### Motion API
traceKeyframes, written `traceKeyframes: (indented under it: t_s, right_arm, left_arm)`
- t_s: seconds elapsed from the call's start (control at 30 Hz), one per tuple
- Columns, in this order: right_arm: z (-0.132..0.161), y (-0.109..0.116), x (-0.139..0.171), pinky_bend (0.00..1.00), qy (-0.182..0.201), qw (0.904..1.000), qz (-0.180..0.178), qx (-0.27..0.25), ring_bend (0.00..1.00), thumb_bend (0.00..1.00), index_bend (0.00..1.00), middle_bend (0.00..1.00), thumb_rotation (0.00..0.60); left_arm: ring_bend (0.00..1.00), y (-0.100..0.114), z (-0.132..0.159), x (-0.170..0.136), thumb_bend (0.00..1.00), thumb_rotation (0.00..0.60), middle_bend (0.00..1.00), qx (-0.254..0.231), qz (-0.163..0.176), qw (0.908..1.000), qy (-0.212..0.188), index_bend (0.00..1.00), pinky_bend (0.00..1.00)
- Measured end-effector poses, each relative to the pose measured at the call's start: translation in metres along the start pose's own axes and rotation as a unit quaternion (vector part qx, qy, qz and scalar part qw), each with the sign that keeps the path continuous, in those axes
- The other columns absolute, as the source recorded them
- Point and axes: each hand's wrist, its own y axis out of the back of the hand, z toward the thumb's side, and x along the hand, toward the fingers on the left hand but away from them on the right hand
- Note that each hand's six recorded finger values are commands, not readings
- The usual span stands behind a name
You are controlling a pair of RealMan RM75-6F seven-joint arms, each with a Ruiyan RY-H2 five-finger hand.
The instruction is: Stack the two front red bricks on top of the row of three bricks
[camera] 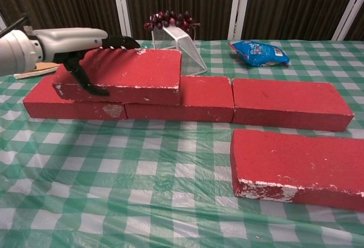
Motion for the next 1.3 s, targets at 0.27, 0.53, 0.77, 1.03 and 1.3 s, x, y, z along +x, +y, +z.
traceKeyframes:
  t_s: [0.27, 0.53, 0.77, 1.03, 1.3]
  right_arm:
    - [-0.004, -0.003, -0.007, 0.00, -0.014, 0.9999, 0.004, 0.002, 0.00, 0.12, 0.00, 0.00, 0.501]
    - [-0.006, -0.006, -0.012, 0.00, -0.021, 0.9997, 0.012, 0.004, 0.00, 0.12, 0.00, 0.00, 0.500]
    - [-0.005, -0.006, -0.012, 0.00, -0.020, 0.9997, 0.011, 0.004, 0.00, 0.12, 0.00, 0.00, 0.502]
    - [-0.005, -0.007, -0.012, 0.00, -0.019, 0.9997, 0.013, 0.004, 0.00, 0.12, 0.00, 0.00, 0.499]
    - [-0.004, -0.008, -0.012, 0.00, -0.020, 0.9997, 0.013, 0.005, 0.00, 0.12, 0.00, 0.00, 0.500]
  left_arm:
    - [0.53, 0.008, -0.006, 0.045, 0.29, 0.600, 0.59, 0.014, -0.017, 0.9995, 0.024, 0.00, 0.71]
    - [0.53, 0.006, -0.008, 0.055, 0.29, 0.600, 0.59, -0.003, -0.029, 0.9991, 0.030, 0.00, 0.69]
    - [0.53, 0.003, -0.001, 0.053, 0.29, 0.600, 0.58, -0.003, -0.036, 0.9992, 0.019, 0.00, 0.67]
    - [0.51, -0.001, 0.000, 0.050, 0.29, 0.600, 0.56, -0.003, -0.043, 0.9989, 0.020, 0.00, 0.64]
    - [0.38, -0.005, -0.005, 0.048, 0.29, 0.600, 0.44, -0.001, -0.060, 0.9978, 0.029, 0.00, 0.53]
